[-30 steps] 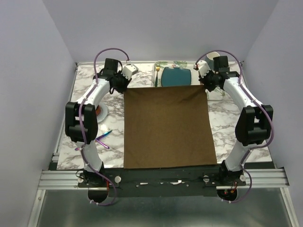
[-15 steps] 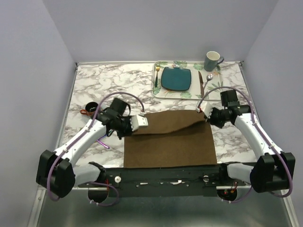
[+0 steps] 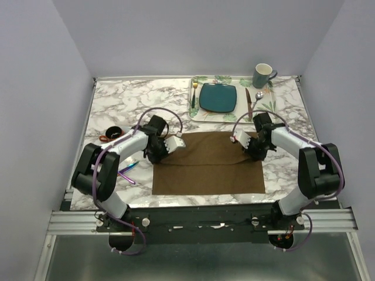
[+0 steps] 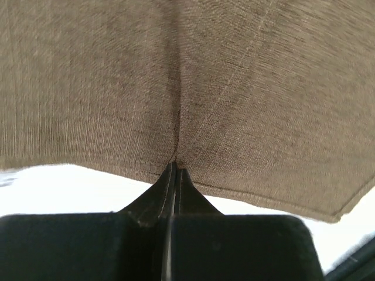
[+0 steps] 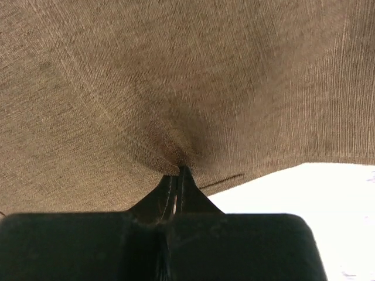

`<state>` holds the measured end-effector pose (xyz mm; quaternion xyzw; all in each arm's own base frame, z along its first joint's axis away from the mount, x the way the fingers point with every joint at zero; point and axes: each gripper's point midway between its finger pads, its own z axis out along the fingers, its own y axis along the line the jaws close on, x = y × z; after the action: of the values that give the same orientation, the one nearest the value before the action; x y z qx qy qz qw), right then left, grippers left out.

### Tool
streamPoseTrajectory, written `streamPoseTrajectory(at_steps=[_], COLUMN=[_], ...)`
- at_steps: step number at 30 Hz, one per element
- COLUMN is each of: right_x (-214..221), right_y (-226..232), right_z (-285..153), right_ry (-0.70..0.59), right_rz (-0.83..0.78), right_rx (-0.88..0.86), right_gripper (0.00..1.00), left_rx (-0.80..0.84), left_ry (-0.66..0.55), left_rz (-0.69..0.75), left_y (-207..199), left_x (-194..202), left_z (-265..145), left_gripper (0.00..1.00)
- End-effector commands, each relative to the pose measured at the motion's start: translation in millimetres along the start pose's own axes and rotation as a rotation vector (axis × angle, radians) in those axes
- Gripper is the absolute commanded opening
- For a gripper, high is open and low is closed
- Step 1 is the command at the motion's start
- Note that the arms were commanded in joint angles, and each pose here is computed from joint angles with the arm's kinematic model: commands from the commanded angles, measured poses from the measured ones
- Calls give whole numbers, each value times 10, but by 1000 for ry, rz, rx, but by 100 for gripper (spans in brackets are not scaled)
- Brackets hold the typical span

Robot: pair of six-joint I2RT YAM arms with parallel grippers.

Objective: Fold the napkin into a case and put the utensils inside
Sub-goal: Fold and flatten the napkin at the center of the board.

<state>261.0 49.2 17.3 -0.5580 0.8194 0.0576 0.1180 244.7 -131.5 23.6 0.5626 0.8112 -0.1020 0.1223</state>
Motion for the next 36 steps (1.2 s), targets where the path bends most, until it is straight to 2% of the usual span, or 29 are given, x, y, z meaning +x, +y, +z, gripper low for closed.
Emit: streamPoseTrajectory(at_steps=[1, 3, 6, 9, 14, 18, 22, 28, 36], right_x=[-280, -347, -430, -422, -325, -110, 42, 135, 56], right_y=[-576, -604, -598, -435, -85, 301, 536, 538, 559], right_z=[-46, -115, -297, -516, -770, -570, -292, -57, -144], right_ry=[-19, -27, -49, -70, -97, -68, -37, 10, -7], right_rz=[20, 30, 17, -10, -26, 10, 18, 36, 33], right_rx=[111, 97, 92, 85, 69, -16, -50, -59, -77], right_gripper=[1, 1, 1, 1, 1, 1, 1, 1, 1], left_rx=[-130, -154, -149, -137, -109, -72, -35, -19, -42], left_ry=[17, -4, -69, -134, -138, -96, -74, -56, -28], left_rz=[-49, -53, -27, 10, 42, 52, 51, -11, 4], left_y=[673, 837, 825, 635, 273, -26, -240, -332, -318], left_x=[11, -74, -213, -335, -181, 99, 189, 216, 258], left_z=[-19, -120, -345, -583, -742, -673, -476, -168, -122], left_gripper=[0, 0, 0, 0, 0, 0, 0, 0, 0])
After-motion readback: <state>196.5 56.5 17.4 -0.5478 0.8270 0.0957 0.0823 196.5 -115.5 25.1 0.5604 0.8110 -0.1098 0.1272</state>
